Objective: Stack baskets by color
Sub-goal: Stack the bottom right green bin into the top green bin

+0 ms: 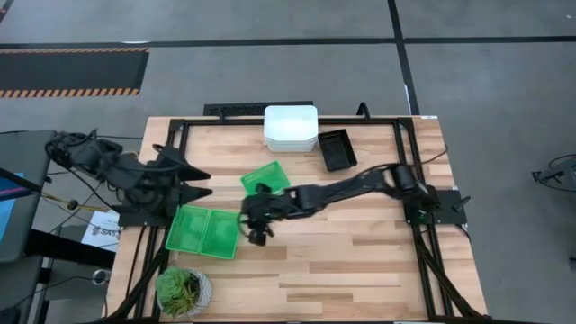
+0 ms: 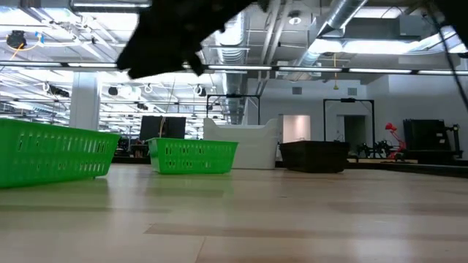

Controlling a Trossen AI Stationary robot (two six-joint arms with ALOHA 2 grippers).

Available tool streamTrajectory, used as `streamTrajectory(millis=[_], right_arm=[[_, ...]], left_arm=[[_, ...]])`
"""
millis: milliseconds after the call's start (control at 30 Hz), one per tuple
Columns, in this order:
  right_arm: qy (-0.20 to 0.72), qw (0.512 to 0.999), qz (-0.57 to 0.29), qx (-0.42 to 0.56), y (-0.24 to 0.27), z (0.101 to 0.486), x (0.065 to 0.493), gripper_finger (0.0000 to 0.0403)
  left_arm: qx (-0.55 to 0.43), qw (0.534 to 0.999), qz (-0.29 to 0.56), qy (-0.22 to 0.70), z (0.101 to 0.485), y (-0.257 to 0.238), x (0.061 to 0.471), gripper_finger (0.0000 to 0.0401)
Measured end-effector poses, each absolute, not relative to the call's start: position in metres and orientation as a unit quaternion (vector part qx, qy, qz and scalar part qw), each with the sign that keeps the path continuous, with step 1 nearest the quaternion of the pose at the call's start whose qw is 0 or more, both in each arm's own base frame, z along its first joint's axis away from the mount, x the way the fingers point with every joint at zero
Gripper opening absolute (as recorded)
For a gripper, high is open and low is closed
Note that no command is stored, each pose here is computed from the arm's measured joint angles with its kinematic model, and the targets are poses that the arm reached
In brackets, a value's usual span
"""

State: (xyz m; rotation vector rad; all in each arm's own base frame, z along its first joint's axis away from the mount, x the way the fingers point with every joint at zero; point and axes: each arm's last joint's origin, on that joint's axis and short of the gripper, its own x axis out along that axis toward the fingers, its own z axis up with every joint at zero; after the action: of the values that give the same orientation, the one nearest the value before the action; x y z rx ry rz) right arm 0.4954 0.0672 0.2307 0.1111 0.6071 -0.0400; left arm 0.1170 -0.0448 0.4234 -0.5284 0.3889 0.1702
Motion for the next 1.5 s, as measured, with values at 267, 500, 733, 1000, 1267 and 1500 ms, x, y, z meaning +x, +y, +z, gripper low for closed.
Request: streamTrajectory(millis=[267,500,733,1000,1267,1500], right_arm=[[0.327,0.945,-0.003,0.019,0.052,0.201,0.554,0.0223],[0.359,0.933,0.011,0.034,0.035,0.169,0.57,0.0224],[0.398,0.916,0.003,0.039,0.027,0.159,0.566,0.0206],[0.437,0.898,-0.01,0.056,0.025,0.154,0.559,0.0094],[0.435,0.894,-0.03,0.1,0.025,0.165,0.556,0.0011],[0.404,0.906,-0.051,0.113,0.006,0.234,0.538,0.0005]], left_arm=[[-0.253,0.932,0.12,0.23,0.413,-0.043,0.111,0.0256],[-0.249,0.932,0.125,0.231,0.413,-0.043,0.111,0.0256],[-0.244,0.933,0.126,0.231,0.412,-0.043,0.111,0.0256],[-0.238,0.935,0.132,0.227,0.413,-0.043,0.111,0.0256],[-0.238,0.935,0.141,0.22,0.413,-0.042,0.111,0.0256],[-0.25,0.938,0.146,0.191,0.418,-0.04,0.108,0.0256]])
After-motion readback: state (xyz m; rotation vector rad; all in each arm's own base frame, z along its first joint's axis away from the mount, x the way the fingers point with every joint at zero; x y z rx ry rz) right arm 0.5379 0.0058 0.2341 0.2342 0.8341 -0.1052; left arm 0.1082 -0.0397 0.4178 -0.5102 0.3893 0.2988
